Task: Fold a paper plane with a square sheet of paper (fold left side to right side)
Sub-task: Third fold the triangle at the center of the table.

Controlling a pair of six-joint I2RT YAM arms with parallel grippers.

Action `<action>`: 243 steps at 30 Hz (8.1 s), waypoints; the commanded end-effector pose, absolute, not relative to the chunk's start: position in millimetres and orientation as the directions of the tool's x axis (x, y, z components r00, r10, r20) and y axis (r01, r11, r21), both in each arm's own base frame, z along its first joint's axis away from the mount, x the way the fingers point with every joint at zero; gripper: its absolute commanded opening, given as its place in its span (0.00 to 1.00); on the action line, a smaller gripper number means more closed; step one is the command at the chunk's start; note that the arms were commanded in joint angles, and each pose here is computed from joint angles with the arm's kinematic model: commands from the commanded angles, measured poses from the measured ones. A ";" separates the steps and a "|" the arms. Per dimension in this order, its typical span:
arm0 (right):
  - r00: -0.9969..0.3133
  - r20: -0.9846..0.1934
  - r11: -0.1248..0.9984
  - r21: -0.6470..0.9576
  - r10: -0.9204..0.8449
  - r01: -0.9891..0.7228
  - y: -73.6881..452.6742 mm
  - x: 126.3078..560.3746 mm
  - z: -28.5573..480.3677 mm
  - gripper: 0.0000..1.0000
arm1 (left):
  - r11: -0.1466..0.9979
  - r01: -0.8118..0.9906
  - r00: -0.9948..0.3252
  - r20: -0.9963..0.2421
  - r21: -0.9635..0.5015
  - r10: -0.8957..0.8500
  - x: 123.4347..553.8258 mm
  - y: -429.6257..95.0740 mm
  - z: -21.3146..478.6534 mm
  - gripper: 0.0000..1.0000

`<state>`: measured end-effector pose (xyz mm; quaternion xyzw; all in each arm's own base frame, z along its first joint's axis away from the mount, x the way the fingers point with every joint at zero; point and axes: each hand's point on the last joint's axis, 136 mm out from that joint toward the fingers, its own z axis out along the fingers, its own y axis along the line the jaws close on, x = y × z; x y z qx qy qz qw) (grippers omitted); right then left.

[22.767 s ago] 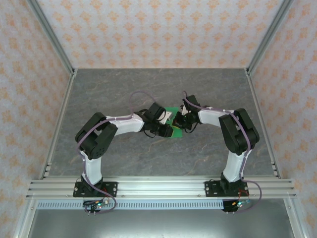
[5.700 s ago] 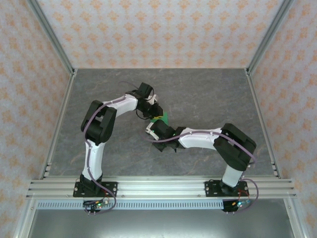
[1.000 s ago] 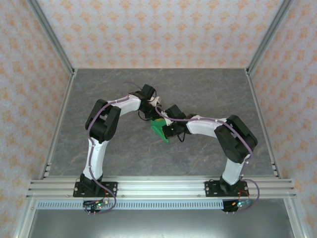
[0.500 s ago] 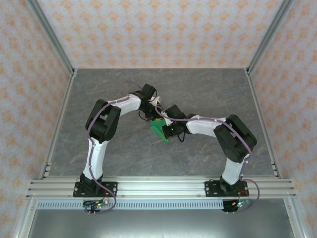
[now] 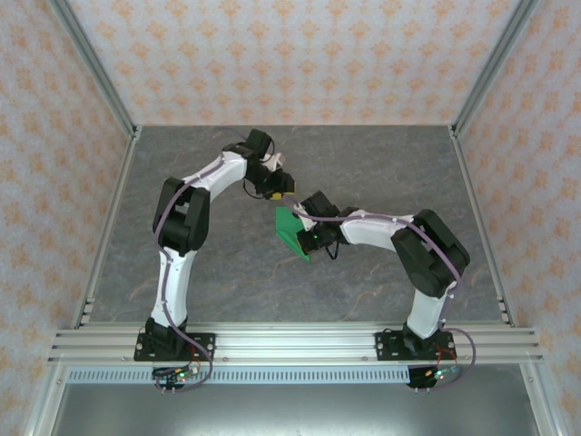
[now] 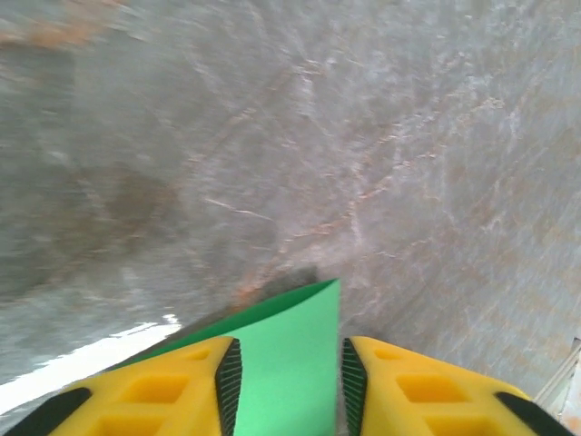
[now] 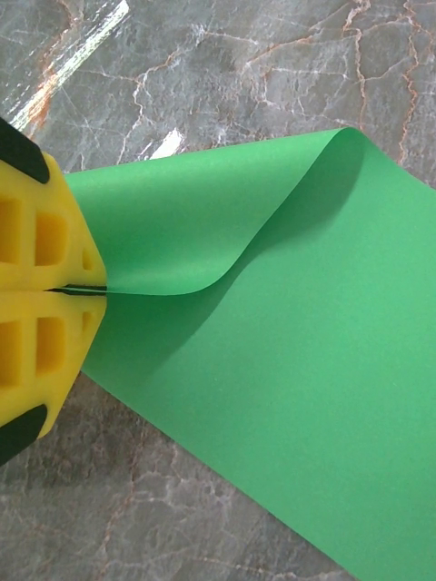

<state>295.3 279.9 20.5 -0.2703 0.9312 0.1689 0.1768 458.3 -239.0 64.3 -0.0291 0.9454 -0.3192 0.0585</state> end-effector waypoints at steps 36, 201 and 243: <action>-0.831 -0.249 0.826 0.159 -0.497 -0.541 250.5 270.3 -14.3 0.00 | 0.805 -0.162 -0.987 0.102 -0.570 -0.126 331.3 -248.3 4.3 0.08; -0.984 0.177 0.971 0.234 -0.001 0.041 227.8 233.3 -13.6 0.00 | 0.810 -0.060 -0.994 -0.037 -0.584 -0.100 326.5 -239.4 56.9 0.05; -0.982 0.191 0.985 0.172 -0.018 0.016 215.3 227.6 -16.0 0.00 | 0.882 -0.027 -1.000 0.017 -0.471 -0.022 310.4 -256.0 -10.0 0.00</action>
